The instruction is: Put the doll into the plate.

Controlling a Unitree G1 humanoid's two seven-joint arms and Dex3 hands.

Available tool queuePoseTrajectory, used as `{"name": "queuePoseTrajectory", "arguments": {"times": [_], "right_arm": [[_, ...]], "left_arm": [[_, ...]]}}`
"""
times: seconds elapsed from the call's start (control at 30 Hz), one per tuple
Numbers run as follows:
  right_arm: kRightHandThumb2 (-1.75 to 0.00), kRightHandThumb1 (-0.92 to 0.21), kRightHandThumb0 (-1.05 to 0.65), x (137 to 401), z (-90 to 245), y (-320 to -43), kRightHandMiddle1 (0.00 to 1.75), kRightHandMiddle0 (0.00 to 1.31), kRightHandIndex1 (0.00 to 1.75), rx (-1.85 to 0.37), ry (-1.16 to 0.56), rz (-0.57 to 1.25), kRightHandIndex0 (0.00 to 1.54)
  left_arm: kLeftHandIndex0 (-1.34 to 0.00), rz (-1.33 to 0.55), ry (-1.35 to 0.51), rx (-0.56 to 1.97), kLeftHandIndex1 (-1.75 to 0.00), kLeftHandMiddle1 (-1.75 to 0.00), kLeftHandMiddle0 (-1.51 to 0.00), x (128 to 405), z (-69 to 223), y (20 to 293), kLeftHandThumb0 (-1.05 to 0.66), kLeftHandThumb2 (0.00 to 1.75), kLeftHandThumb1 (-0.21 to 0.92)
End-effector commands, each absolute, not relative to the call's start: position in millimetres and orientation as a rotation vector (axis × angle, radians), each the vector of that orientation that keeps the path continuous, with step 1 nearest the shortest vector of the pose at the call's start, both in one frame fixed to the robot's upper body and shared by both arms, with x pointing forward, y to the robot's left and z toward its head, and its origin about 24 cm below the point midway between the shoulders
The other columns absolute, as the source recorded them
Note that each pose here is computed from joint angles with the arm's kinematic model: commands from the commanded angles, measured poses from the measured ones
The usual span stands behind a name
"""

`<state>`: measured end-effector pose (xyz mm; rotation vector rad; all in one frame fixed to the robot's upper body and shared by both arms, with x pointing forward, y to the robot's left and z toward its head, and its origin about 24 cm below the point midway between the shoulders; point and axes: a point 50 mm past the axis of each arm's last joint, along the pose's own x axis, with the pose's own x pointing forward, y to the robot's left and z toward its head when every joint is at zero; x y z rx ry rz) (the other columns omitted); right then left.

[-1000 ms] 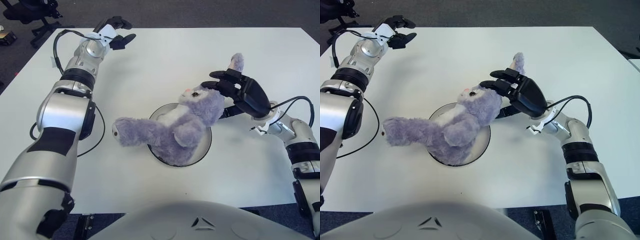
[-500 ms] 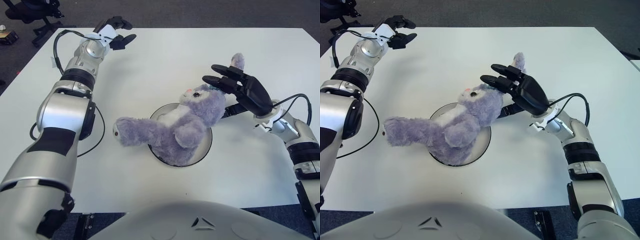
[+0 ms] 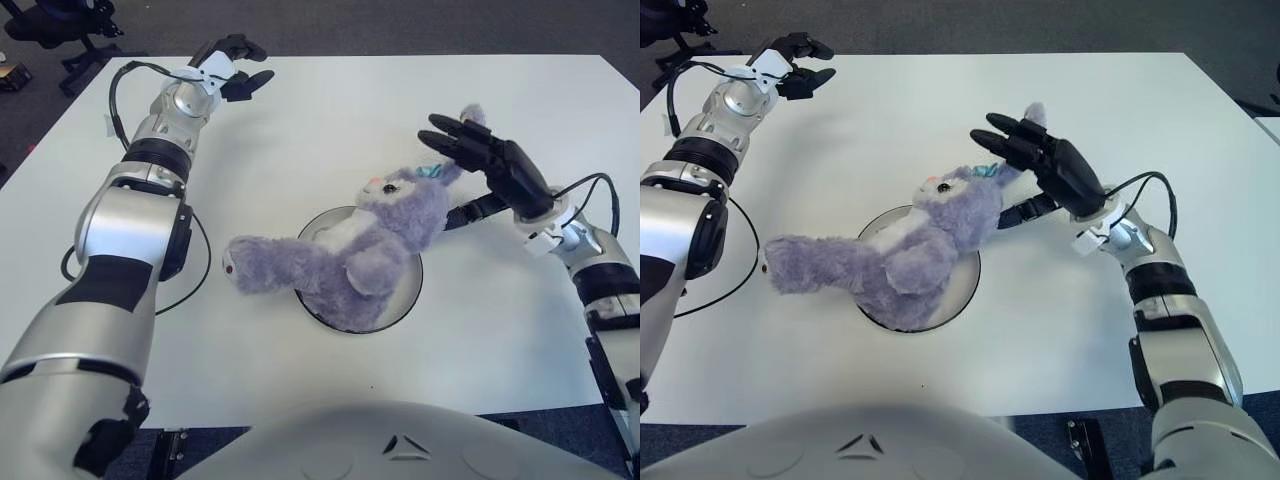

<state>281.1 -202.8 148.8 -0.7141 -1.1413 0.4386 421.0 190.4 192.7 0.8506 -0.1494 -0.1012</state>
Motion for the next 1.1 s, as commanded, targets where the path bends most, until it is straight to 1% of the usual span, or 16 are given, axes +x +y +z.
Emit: {"name": "queuePoseTrajectory", "arguments": {"times": [0.0,0.2,0.23,0.27,0.3,0.33,0.37,0.5,0.67,0.7,0.73,0.83,1.0,1.03,1.07], "right_arm": [[-0.06,-0.92,-0.82,278,160,-207,0.00,0.20,0.00,-0.627,-1.182,0.384,0.27],[-0.07,-0.92,-0.83,276,163,-207,0.00,0.19,0.00,-0.602,-1.164,0.393,0.27],[-0.07,-0.92,-0.83,291,178,-223,0.00,0.19,0.00,-0.562,-1.029,0.323,0.27],[-0.06,-0.92,-0.86,306,196,-239,0.00,0.19,0.00,-0.470,-0.887,0.311,0.27],[-0.04,-0.90,-0.87,314,206,-248,0.00,0.20,0.00,-0.371,-0.802,0.348,0.25],[-0.03,-0.87,-0.85,320,213,-253,0.01,0.21,0.00,-0.278,-0.741,0.405,0.24],[-0.02,-0.85,-0.83,322,216,-255,0.01,0.22,0.00,-0.240,-0.719,0.434,0.24],[-0.01,-0.76,-0.71,321,219,-257,0.03,0.26,0.02,-0.212,-0.714,0.452,0.27],[0.00,-0.70,-0.55,317,224,-262,0.04,0.30,0.02,-0.260,-0.759,0.386,0.32],[0.00,-0.68,-0.49,317,225,-263,0.04,0.30,0.02,-0.264,-0.760,0.380,0.33],[-0.01,-0.68,-0.42,317,226,-264,0.03,0.30,0.02,-0.265,-0.756,0.367,0.33],[-0.01,-0.67,-0.35,317,227,-265,0.03,0.31,0.02,-0.250,-0.740,0.347,0.34],[-0.01,-0.68,-0.30,316,228,-266,0.03,0.32,0.01,-0.229,-0.722,0.355,0.35],[-0.01,-0.68,-0.30,319,224,-265,0.03,0.32,0.01,-0.212,-0.709,0.341,0.35],[-0.02,-0.70,-0.27,321,221,-264,0.03,0.32,0.01,-0.199,-0.699,0.331,0.35]], "left_arm": [[-0.49,-0.111,-0.139,0.849,-0.66,-0.02,-0.82,420,188,189,-0.49,0.41,0.92],[-0.49,-0.111,-0.139,0.849,-0.65,-0.02,-0.82,421,188,189,-0.49,0.41,0.92],[-0.49,-0.117,-0.142,0.849,-0.65,-0.02,-0.82,421,188,186,-0.49,0.41,0.92],[-0.49,-0.125,-0.144,0.850,-0.65,-0.02,-0.82,421,188,184,-0.49,0.41,0.92],[-0.49,-0.131,-0.146,0.851,-0.65,-0.02,-0.83,421,188,182,-0.49,0.41,0.92],[-0.49,-0.137,-0.148,0.851,-0.65,-0.03,-0.83,422,188,180,-0.49,0.40,0.92],[-0.49,-0.139,-0.149,0.851,-0.65,-0.03,-0.83,422,188,179,-0.49,0.40,0.92],[-0.49,-0.144,-0.150,0.851,-0.64,-0.03,-0.83,422,188,177,-0.49,0.40,0.92],[-0.49,-0.147,-0.152,0.849,-0.64,-0.03,-0.84,422,188,175,-0.49,0.39,0.92],[-0.49,-0.147,-0.152,0.848,-0.64,-0.04,-0.84,422,188,175,-0.49,0.39,0.92],[-0.49,-0.147,-0.152,0.847,-0.63,-0.04,-0.85,422,188,175,-0.49,0.39,0.92],[-0.49,-0.147,-0.154,0.845,-0.63,-0.04,-0.85,422,188,174,-0.49,0.39,0.92],[-0.49,-0.147,-0.154,0.844,-0.63,-0.04,-0.85,422,188,174,-0.49,0.39,0.92],[-0.49,-0.145,-0.160,0.825,-0.63,-0.04,-0.85,422,189,174,-0.49,0.39,0.92],[-0.49,-0.143,-0.165,0.810,-0.62,-0.04,-0.85,422,189,174,-0.49,0.39,0.92]]}}
